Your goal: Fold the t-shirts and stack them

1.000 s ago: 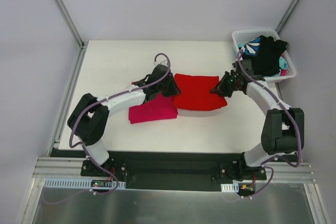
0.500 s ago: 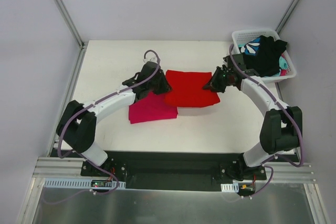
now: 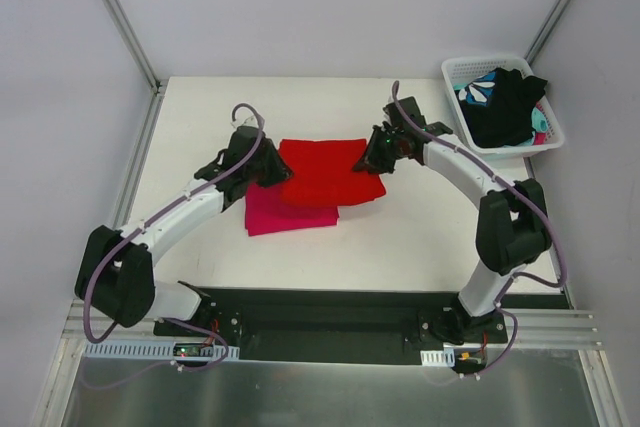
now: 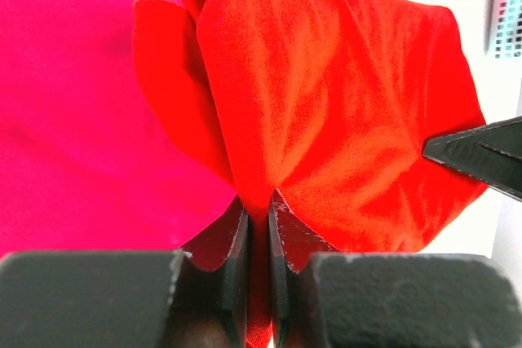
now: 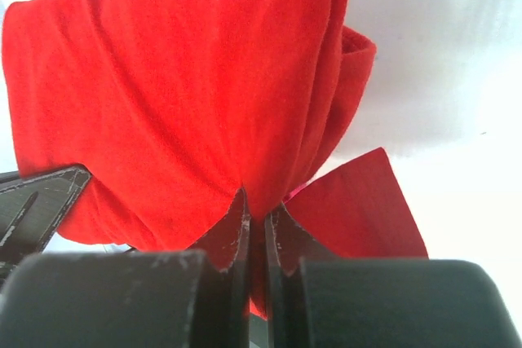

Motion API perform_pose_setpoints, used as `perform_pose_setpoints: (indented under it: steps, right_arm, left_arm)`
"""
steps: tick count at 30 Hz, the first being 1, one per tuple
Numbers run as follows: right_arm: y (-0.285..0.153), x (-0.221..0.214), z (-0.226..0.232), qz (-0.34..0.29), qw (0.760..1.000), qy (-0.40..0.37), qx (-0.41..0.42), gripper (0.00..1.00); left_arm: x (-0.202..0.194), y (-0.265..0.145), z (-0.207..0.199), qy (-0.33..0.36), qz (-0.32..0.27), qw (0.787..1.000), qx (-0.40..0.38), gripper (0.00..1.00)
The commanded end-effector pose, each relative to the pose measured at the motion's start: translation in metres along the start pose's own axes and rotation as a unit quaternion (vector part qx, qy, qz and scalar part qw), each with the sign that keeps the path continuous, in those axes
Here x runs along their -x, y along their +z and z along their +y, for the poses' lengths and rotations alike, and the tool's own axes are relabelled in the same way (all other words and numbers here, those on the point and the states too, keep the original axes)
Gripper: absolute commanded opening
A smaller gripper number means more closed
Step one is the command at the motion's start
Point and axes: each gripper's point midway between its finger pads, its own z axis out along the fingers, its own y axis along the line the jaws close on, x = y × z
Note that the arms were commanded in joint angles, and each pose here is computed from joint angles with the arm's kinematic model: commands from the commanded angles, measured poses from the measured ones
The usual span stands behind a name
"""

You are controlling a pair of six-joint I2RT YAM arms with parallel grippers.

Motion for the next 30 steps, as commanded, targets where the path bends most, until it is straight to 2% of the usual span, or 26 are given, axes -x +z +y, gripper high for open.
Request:
perform_pose_setpoints:
  steps: [1,19,30]
  right_arm:
    - [0.002,0.008,0.025,-0.015,1.000,-0.004,0.007,0.01]
    - [0.041,-0.017,0.068,0.013,0.999,-0.031,0.017,0.01]
    - [0.045,-0.012,0.078,0.014,0.999,-0.037,0.015,0.01]
  left_arm:
    - [0.011,-0.016,0.020,-0.002,-0.028,1.000,0.014,0.00]
    - [0.020,-0.038,0.074,-0.038,-0.046,0.997,0.044,0.00]
    - [0.043,-0.036,0.076,-0.042,-0.053,0.997,0.038,0.00]
